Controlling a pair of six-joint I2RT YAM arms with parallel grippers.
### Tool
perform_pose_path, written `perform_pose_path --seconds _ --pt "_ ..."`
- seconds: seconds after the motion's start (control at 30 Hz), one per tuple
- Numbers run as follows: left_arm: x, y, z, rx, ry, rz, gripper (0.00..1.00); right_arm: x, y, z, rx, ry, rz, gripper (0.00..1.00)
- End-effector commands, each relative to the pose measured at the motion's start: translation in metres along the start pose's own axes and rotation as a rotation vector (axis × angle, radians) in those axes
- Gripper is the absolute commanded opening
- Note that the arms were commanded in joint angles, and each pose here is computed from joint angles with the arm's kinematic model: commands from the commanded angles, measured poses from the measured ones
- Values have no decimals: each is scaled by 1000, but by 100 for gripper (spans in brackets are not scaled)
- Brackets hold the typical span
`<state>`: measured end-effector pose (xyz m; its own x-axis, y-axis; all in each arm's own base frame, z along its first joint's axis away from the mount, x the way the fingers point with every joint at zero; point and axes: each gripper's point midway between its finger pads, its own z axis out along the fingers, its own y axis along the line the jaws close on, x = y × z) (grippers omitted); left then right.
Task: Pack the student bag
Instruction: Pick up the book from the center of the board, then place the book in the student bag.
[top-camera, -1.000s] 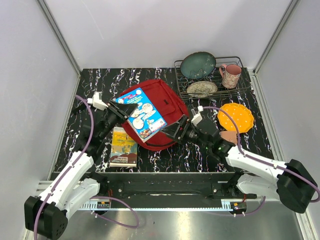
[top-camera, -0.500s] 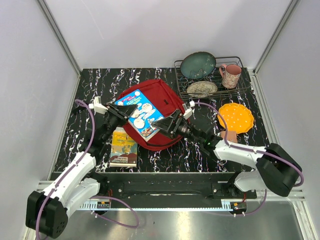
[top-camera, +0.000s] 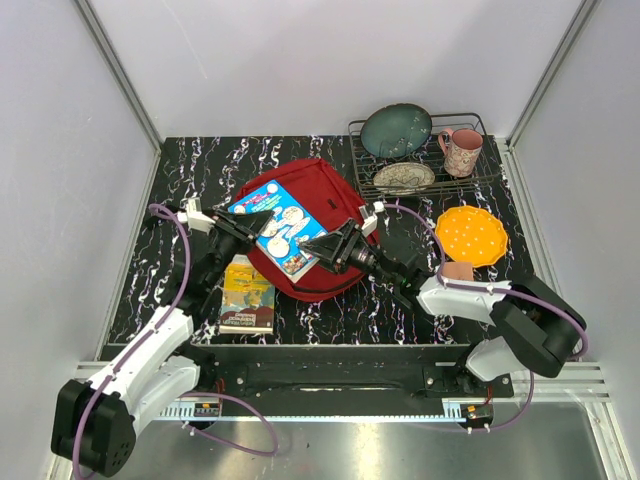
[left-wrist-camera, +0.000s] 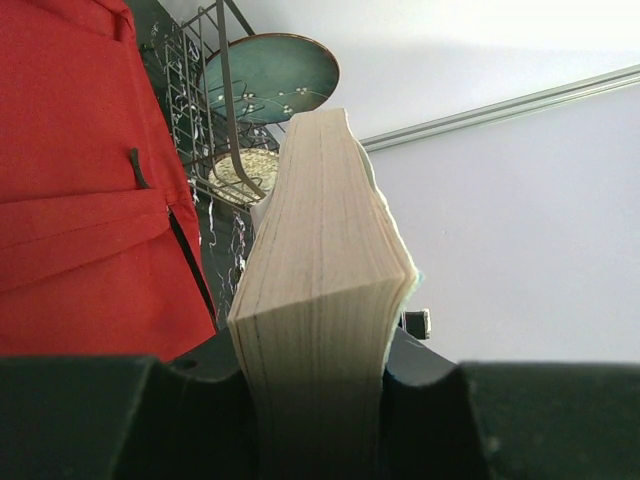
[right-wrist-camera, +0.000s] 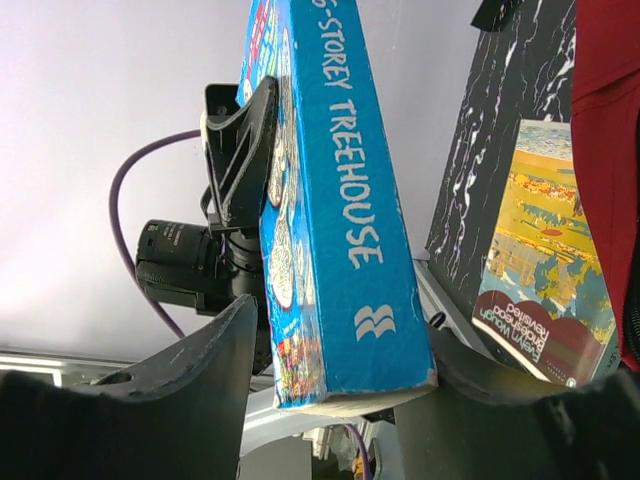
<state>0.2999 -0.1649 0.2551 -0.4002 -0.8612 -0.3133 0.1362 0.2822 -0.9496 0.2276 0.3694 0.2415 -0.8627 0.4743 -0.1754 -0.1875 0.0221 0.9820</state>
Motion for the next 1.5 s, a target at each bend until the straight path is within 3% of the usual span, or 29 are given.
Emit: perform_pose_path --seconds 0.0,0.13,0.23,0.27,0.33,0.4,0.43,0.47,0.53,0.57,0.6,0.63,0.67,0.73,0.77,0.8,1.07,1.27,1.47 --pt "-18 -41 -2 146 -80 22 0 2 37 3 -127 19 -5 58" --pt "-15 -42 0 153 -59 30 0 0 37 3 -129 11 -4 55" --pt "-11 -44 1 161 -39 46 0 -2 39 3 -126 3 -6 24" --pt "-9 -44 2 159 -28 58 0 -1 35 5 -105 9 -4 6" --pt "-3 -45 5 158 11 87 2 -2 39 6 -99 11 -25 0" --pt "2 -49 6 173 46 132 25 -6 27 4 -39 -19 -40 0" --pt "7 -47 6 158 83 191 58 -11 37 -3 -42 -53 -57 0" --pt "9 -46 7 145 102 228 70 -22 17 -8 64 -121 -54 0" --pt "13 -36 5 84 157 347 83 -39 27 -30 118 -221 -121 0" --pt "14 -34 4 68 175 397 90 -55 -4 -48 293 -322 -130 0" --pt "15 -30 3 52 195 447 93 -65 -5 -60 350 -380 -143 0" --pt "17 -22 -1 20 239 533 94 -76 7 -81 365 -451 -151 0" --pt "17 -18 -2 1 255 577 96 -88 -17 -107 507 -538 -171 0" --pt "23 -6 -5 -21 323 665 98 -99 -9 -136 532 -627 -183 0" --pt "36 7 -4 -51 407 733 97 -109 -20 -179 643 -745 -176 0" --pt "42 8 -2 -57 423 766 97 -112 -32 -198 723 -781 -194 0" --pt "138 15 12 -5 752 1016 99 -126 -20 -270 825 -968 -201 0" --pt "186 27 21 47 915 1052 99 -132 1 -307 818 -1048 -241 0" --pt "225 39 27 63 1035 1060 96 -124 1 -310 780 -1015 -210 0"
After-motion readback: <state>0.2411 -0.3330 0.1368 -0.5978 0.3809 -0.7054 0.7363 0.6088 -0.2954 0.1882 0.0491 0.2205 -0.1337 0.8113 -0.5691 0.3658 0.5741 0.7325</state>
